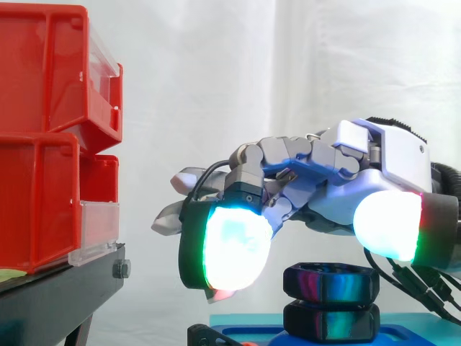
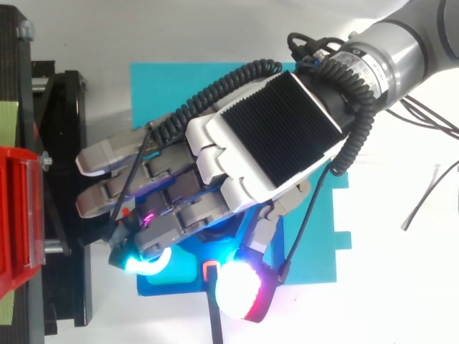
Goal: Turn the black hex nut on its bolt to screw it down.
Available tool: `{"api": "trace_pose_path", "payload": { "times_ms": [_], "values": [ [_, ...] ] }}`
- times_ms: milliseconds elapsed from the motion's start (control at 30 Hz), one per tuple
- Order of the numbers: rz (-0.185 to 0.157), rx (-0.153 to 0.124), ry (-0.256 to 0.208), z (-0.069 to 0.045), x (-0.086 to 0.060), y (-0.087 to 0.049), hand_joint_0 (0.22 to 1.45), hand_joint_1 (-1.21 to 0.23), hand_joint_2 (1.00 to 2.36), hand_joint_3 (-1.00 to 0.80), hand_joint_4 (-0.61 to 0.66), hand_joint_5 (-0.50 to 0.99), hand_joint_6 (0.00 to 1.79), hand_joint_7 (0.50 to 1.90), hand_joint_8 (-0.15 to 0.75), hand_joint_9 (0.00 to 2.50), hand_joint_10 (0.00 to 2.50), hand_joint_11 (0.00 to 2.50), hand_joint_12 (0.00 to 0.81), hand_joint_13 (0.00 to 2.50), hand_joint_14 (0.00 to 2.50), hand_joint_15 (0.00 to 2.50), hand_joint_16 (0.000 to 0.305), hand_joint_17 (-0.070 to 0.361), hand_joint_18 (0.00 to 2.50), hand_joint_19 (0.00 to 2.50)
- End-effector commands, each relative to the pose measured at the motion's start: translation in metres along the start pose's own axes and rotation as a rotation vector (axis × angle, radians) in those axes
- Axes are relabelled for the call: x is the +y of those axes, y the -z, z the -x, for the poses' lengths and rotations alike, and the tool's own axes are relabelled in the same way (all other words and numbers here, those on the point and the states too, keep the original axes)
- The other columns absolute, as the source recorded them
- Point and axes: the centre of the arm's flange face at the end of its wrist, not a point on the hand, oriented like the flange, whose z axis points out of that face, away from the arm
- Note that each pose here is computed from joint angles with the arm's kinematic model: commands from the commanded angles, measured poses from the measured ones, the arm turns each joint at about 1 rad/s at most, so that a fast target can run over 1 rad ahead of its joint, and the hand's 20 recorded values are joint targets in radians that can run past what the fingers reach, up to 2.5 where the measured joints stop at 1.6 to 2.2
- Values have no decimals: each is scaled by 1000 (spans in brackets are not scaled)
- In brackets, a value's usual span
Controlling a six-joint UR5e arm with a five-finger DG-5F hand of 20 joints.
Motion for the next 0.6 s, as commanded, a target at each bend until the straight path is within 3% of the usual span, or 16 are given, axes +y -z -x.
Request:
{"api": "trace_pose_path", "payload": {
  "times_ms": [0,167,333,567],
  "values": [
    [7,9,-6,0,0,-2,508,-359,1000,-500,203,-76,500,1251,250,797,10,281,295,414,3,85,33,75,70,72],
    [14,10,-2,2,-1,-1,511,-363,1000,-500,196,-80,568,1191,251,808,9,274,294,419,2,82,33,74,72,66],
    [16,10,-1,3,-1,-1,516,-368,1000,-500,178,-100,737,980,252,825,10,292,293,425,3,79,33,73,80,70],
    [17,16,-2,2,-3,2,519,-370,1000,-500,172,-106,804,931,254,861,12,310,290,433,3,82,32,71,86,63]
  ]
}}
